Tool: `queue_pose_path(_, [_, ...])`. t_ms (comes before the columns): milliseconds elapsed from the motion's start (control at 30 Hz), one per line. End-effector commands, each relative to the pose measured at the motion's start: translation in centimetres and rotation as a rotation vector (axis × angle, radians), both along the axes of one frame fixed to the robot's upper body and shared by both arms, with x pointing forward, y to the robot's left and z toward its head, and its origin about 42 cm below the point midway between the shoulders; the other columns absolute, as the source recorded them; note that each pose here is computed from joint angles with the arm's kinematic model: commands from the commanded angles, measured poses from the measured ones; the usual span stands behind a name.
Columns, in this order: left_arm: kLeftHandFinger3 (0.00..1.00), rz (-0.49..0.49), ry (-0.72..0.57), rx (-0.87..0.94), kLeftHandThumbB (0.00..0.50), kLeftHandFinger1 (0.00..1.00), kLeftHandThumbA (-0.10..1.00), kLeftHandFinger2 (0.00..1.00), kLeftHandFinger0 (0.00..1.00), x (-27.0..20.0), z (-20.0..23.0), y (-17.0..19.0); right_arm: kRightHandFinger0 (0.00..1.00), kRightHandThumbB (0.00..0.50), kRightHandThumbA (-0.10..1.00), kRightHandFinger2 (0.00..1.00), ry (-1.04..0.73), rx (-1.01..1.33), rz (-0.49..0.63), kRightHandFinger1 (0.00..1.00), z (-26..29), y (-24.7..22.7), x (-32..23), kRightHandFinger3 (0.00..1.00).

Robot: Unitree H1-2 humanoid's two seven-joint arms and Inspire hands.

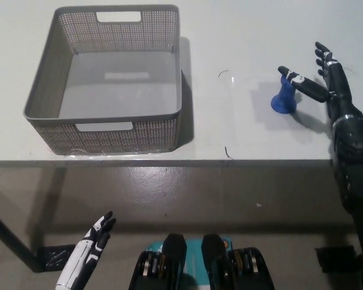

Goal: Use the right hand to pick up a chess pieces and put it into a container on the left hand side

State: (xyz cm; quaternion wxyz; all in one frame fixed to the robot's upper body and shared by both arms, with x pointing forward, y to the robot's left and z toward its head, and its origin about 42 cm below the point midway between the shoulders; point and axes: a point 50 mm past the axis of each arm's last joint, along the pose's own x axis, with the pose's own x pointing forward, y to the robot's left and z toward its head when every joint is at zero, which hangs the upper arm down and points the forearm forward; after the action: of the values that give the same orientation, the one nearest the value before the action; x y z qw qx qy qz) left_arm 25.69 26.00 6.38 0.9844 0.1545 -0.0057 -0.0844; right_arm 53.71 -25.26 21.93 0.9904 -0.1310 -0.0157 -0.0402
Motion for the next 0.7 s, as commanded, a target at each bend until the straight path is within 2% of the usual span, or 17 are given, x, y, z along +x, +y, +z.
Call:
queue_pose_path(0, [1.0,-0.014,-0.055,0.005,0.444,1.0,1.0,1.0,1.0,0.1,0.9,0.1,1.0,0.443,1.0,1.0,-0.099,0.058,-0.003,1.0,3.8,0.1,2.3,1.0])
queue_pose_path(167, [1.0,-0.012,-0.062,-0.006,0.43,1.0,1.0,1.0,1.0,0.0,0.7,0.2,1.0,0.42,1.0,1.0,-0.047,0.068,-0.004,1.0,2.3,0.6,2.8,1.0])
queue_pose_path(233, [1.0,-0.011,-0.061,0.001,0.447,1.0,1.0,1.0,1.0,0.0,0.7,0.4,1.0,0.426,1.0,1.0,-0.016,0.07,-0.008,1.0,1.8,0.9,2.9,1.0])
queue_pose_path(667, [1.0,-0.015,-0.067,0.0,0.441,1.0,1.0,1.0,1.0,0.2,0.8,0.5,1.0,0.438,1.0,1.0,0.068,0.043,-0.02,1.0,-0.6,1.6,2.4,1.0])
